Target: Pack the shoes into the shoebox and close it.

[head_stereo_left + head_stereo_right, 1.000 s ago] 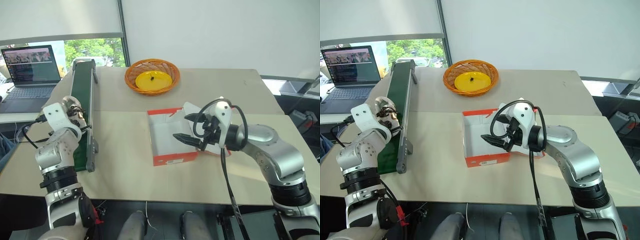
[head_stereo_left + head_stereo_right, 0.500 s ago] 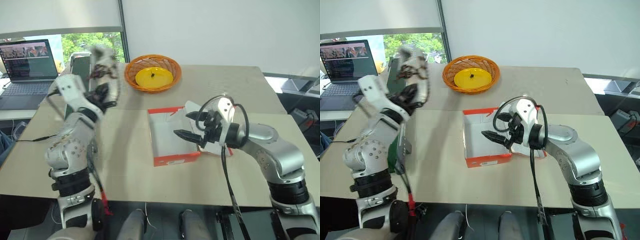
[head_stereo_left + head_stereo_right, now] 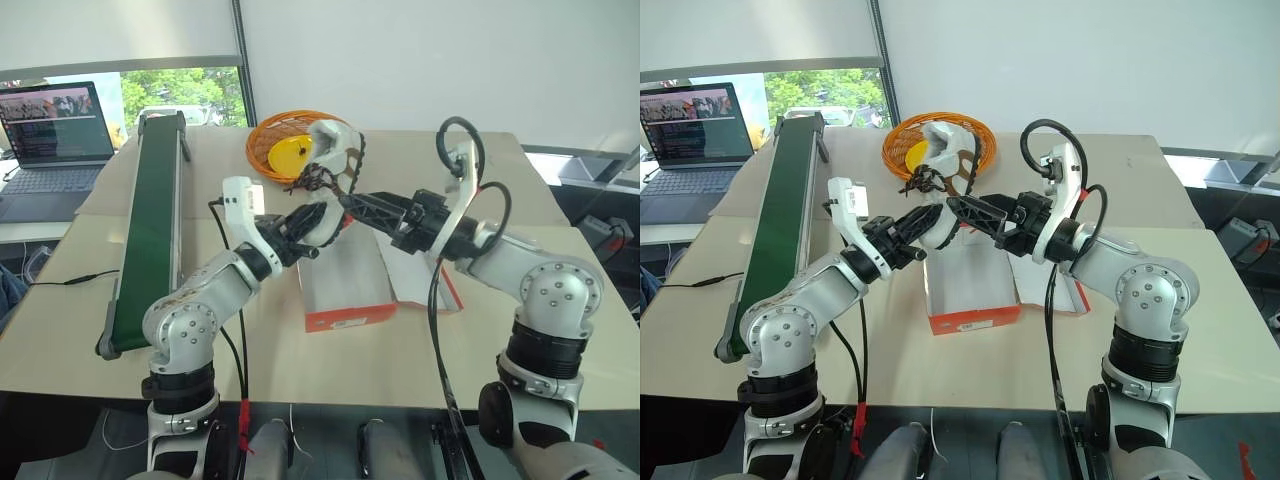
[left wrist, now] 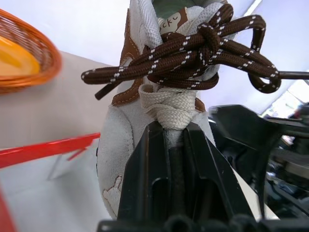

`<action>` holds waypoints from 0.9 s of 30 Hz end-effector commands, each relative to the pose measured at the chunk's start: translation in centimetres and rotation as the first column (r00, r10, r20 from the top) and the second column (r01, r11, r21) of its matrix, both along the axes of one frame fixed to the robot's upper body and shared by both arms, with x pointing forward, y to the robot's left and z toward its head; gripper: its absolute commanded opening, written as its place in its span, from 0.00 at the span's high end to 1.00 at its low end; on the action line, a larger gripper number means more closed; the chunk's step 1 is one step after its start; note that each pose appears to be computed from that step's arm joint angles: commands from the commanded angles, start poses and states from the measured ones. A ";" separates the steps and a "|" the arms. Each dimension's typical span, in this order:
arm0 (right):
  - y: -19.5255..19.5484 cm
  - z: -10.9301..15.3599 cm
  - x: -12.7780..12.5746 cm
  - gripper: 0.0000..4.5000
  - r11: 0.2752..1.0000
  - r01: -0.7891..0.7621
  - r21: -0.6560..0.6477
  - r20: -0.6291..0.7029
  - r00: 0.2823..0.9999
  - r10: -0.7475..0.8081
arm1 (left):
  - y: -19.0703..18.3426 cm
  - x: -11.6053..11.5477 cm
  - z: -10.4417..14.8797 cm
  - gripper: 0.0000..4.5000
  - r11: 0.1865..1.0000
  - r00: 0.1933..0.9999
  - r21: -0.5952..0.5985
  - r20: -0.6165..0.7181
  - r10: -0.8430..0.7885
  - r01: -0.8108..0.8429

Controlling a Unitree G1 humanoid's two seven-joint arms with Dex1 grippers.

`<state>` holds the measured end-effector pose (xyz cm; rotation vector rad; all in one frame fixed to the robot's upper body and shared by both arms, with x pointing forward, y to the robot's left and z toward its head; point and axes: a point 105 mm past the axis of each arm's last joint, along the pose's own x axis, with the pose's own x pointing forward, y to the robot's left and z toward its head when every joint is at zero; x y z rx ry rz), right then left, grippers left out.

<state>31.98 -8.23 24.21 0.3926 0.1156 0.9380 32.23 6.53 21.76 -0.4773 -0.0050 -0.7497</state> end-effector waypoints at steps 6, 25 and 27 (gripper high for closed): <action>-0.6 -0.6 0.4 0.00 0.999 0.053 0.001 -0.019 0.998 -0.053 | -2.0 -2.1 2.6 1.00 0.996 0.992 -0.035 0.094 -0.083 0.087; -1.4 0.2 1.8 0.80 0.991 0.108 0.075 -0.023 0.994 -0.106 | -2.4 -3.0 2.7 1.00 0.992 0.991 -0.052 0.080 -0.107 0.112; -1.3 0.3 1.8 0.89 0.992 0.103 0.076 -0.021 0.995 -0.101 | -2.4 -3.0 2.8 1.00 0.993 0.991 -0.050 0.081 -0.104 0.109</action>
